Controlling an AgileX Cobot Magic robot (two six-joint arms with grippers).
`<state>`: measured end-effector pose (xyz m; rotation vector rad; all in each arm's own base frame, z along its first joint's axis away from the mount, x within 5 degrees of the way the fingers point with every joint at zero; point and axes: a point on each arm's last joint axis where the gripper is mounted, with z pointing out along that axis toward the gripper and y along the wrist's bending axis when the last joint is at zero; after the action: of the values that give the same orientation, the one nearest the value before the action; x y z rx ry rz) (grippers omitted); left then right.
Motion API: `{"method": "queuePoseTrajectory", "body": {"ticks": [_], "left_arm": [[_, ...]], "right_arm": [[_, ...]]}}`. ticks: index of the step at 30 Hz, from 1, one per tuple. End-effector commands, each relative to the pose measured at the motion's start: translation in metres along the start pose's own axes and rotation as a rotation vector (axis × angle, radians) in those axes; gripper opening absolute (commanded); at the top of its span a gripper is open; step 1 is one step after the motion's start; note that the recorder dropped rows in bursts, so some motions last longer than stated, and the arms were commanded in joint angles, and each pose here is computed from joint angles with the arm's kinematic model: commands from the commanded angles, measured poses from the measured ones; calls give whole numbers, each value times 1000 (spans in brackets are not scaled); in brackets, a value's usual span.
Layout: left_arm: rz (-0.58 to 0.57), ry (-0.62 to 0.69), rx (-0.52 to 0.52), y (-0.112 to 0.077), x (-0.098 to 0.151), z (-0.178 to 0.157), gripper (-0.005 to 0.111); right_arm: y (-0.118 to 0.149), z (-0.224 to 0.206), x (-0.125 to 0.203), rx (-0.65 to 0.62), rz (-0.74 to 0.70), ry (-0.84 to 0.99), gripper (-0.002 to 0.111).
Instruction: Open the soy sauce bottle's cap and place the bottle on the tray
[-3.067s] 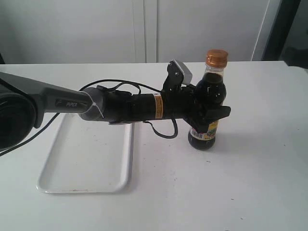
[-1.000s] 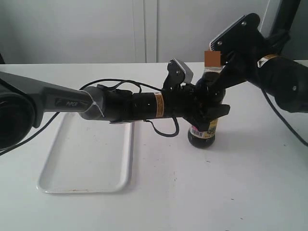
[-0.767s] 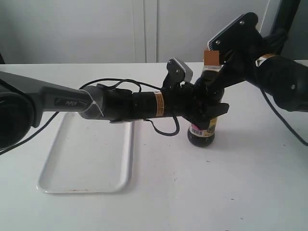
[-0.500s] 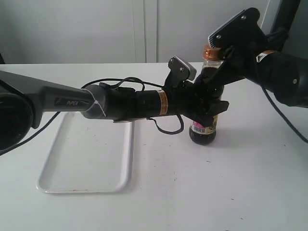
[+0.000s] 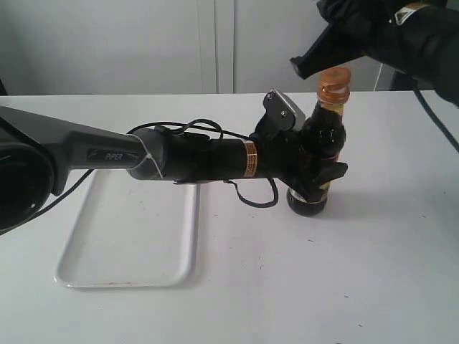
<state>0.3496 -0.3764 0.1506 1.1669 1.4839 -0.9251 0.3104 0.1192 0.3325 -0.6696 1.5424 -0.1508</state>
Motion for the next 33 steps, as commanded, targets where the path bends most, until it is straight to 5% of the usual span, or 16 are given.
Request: {"method": "queuePoseTrajectory", "body": {"ticks": [1,17,33], "left_arm": [[44,145,-17,-2,30,3,0],[44,143,-15,-2,30,3,0],[2,141,-23,-1,26,2,0]], "right_arm": [[-1,-2,-2,-3,6,0,0],[-37,-4,34,-18,282,250,0],[-60,-21,71,-140,287,523,0]]}}
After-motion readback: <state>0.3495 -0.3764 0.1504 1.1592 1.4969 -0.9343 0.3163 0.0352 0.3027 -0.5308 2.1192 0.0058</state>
